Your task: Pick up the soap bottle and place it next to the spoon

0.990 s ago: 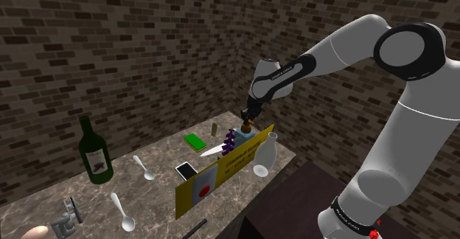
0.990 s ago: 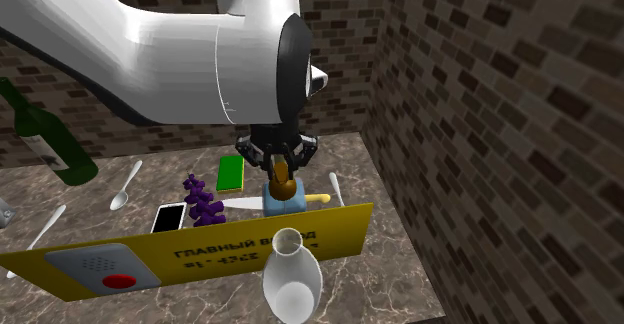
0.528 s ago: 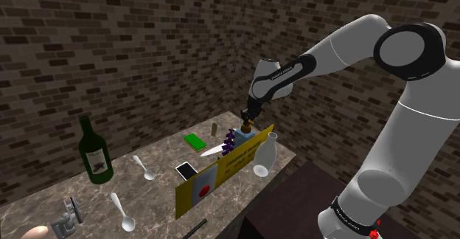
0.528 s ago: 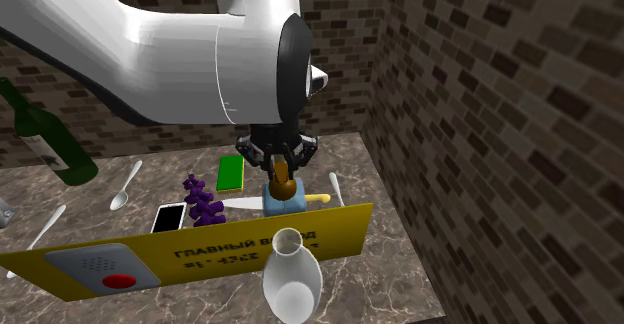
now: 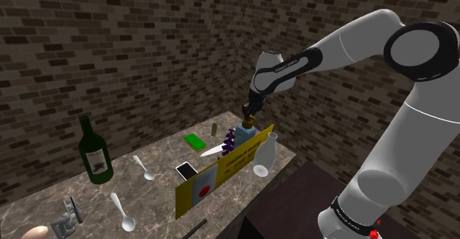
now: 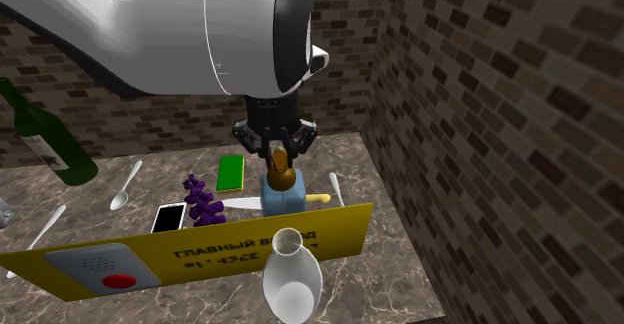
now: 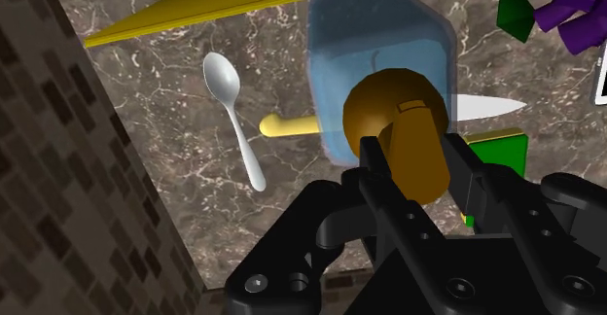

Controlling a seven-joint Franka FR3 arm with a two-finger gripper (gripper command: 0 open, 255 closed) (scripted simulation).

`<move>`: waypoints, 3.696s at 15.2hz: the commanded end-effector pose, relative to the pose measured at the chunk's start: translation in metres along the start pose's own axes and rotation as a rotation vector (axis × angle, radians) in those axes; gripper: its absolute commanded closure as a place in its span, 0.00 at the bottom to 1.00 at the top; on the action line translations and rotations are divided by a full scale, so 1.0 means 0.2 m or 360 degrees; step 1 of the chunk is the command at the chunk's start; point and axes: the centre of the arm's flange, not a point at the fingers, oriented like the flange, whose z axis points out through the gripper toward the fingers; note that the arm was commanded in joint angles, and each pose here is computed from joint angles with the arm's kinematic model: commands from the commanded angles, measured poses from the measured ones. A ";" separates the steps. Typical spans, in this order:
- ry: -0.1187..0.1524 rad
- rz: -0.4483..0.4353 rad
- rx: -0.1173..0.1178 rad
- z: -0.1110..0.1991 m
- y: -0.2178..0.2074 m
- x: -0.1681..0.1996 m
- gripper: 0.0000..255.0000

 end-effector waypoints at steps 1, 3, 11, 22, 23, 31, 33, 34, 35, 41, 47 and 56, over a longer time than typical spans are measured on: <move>0.0000 0.0000 0.0000 -0.05 0.00 0.00 1.00; 0.0000 0.0000 0.0000 -0.10 0.00 0.01 1.00; 0.0000 0.0000 0.0000 -0.31 0.00 0.03 1.00; 0.0000 0.0000 0.0000 -0.60 -0.01 0.06 1.00; 0.0000 0.0000 0.0000 -0.63 -0.01 0.06 1.00; 0.0000 0.0000 0.0000 -0.84 -0.01 0.08 1.00; 0.0000 0.0000 0.0000 -0.89 -0.01 0.09 1.00; 0.0000 0.0000 0.0000 -0.92 -0.01 0.09 1.00; 0.0000 0.0000 0.0000 -0.94 -0.01 0.09 1.00; 0.0000 0.0000 0.0000 -1.10 -0.01 0.11 1.00; 0.0000 0.0000 0.0000 -1.26 -0.01 0.12 1.00; 0.0000 0.0000 0.0000 -1.44 -0.14 0.11 1.00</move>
